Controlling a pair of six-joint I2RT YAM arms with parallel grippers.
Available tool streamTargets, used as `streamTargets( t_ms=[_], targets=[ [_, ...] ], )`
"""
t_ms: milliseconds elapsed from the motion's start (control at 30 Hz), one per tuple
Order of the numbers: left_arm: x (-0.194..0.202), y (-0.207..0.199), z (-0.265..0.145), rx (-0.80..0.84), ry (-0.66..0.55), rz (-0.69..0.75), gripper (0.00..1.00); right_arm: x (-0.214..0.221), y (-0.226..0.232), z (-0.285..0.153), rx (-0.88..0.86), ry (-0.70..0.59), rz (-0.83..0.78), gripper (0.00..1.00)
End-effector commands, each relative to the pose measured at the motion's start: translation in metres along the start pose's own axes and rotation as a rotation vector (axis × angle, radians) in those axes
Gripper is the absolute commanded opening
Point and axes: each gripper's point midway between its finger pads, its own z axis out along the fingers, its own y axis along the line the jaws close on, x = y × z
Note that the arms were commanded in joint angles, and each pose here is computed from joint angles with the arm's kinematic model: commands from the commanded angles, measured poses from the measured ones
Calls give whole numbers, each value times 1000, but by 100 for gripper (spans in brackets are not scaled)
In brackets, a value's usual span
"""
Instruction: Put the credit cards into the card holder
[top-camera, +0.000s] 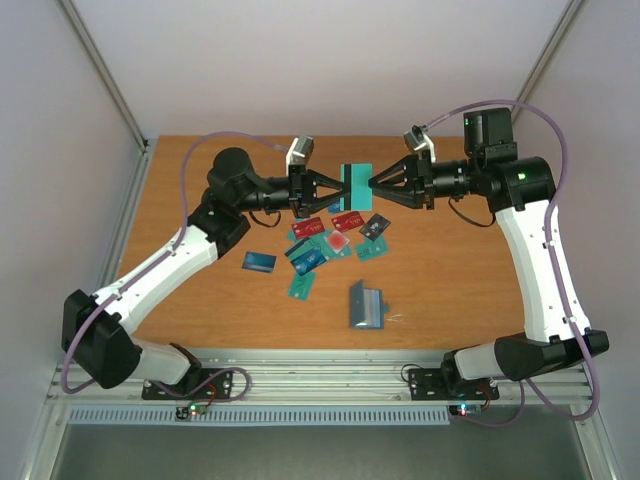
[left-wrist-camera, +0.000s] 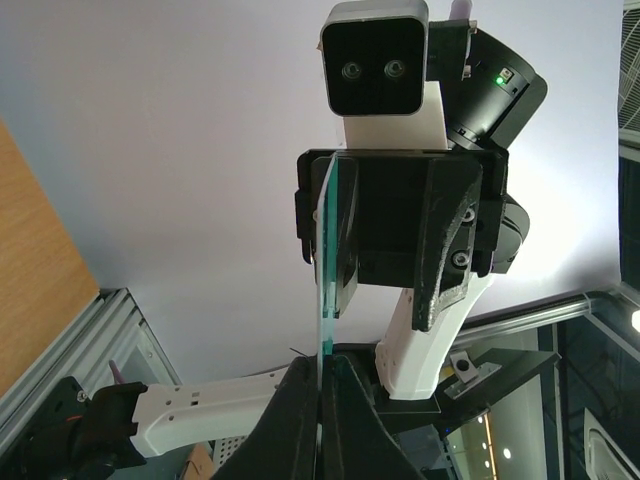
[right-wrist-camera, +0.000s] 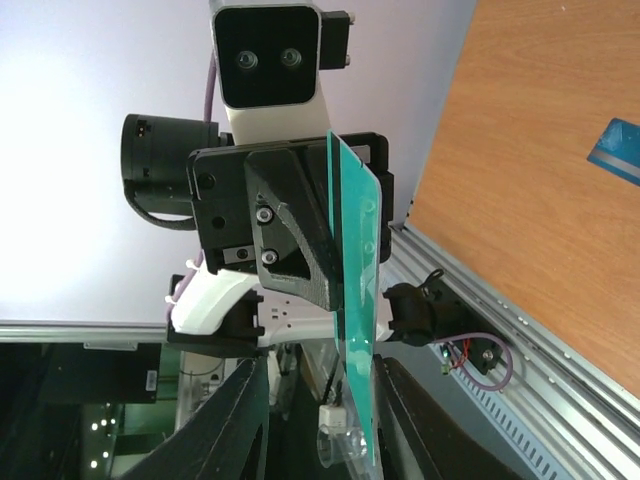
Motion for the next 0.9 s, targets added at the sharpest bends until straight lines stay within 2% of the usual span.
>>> streamTargets(
  t_ms=[0,300,433,600,867],
  targets=[
    [5,-14,14,36,33,45,0,12,6,7,-47,54,2,29],
    [9,-16,19,43,39,45,0,11,0,14,-19,49,3,28],
    [9,-19,19,56,36,41,0,9,-7,15,7,36,10,33],
    [11,-17,17,45,32,41,0,8,-9,14,20,23,9,34],
    [11,-13,14,19,13,54,0,10,-2,12,-6,15,-4,23]
  ],
)
